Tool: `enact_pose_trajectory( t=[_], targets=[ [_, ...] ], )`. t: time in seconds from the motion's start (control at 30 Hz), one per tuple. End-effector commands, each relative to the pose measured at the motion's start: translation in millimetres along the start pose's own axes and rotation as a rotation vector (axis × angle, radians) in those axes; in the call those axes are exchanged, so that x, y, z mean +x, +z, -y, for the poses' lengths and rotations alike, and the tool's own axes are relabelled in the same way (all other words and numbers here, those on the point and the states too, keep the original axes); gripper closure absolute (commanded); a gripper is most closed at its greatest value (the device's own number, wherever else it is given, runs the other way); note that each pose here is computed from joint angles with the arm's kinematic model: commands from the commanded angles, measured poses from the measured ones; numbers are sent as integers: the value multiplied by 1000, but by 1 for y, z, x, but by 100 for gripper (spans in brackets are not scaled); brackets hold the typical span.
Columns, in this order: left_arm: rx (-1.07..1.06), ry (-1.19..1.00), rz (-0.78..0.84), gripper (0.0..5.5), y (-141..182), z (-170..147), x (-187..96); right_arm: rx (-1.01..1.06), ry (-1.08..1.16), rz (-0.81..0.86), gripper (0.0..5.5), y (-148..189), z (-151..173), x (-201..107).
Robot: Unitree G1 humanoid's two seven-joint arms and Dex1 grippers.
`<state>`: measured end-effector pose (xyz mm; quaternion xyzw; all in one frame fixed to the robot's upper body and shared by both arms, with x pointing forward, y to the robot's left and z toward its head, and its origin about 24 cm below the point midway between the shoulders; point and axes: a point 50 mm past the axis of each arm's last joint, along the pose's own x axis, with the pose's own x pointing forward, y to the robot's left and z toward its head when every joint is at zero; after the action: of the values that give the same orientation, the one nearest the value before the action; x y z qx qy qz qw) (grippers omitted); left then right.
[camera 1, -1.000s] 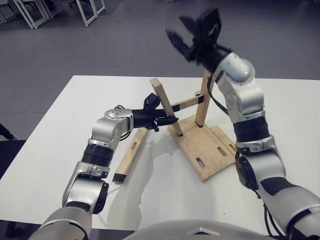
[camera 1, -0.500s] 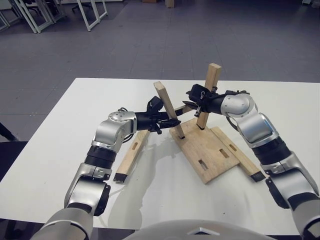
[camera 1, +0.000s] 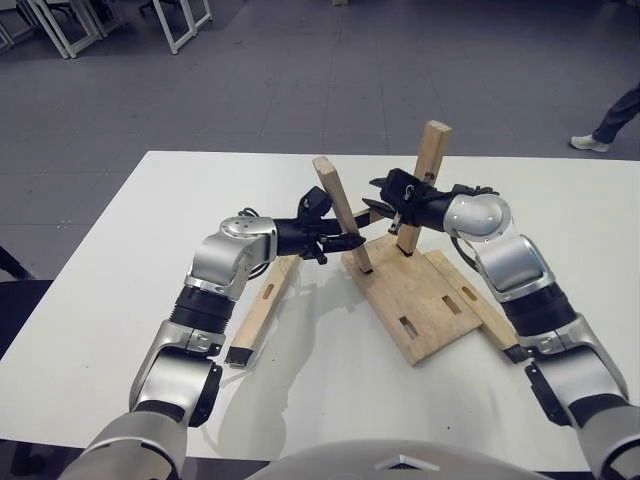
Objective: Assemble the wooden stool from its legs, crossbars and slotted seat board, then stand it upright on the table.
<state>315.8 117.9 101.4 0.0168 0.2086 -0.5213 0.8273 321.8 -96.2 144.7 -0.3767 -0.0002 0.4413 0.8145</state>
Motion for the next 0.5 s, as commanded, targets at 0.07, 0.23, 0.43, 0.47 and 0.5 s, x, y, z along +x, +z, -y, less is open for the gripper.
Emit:
enact_pose_trajectory(
  t=[0.07,0.23,0.43,0.47,0.5],
  targets=[
    [-46,71,-233,346,-26,1,1,65,188,-242,396,-51,-37,-6],
    [-30,107,-312,346,-21,1,5,93,205,-218,396,-48,-41,-3],
    [-57,136,-329,346,-32,-4,1,94,212,-186,396,-42,-40,-3],
    [-68,145,-325,346,-37,-5,-2,98,200,-170,396,-40,-39,-3],
    [-74,150,-322,346,-42,-5,-4,97,193,-159,396,-37,-37,-3]
  ],
)
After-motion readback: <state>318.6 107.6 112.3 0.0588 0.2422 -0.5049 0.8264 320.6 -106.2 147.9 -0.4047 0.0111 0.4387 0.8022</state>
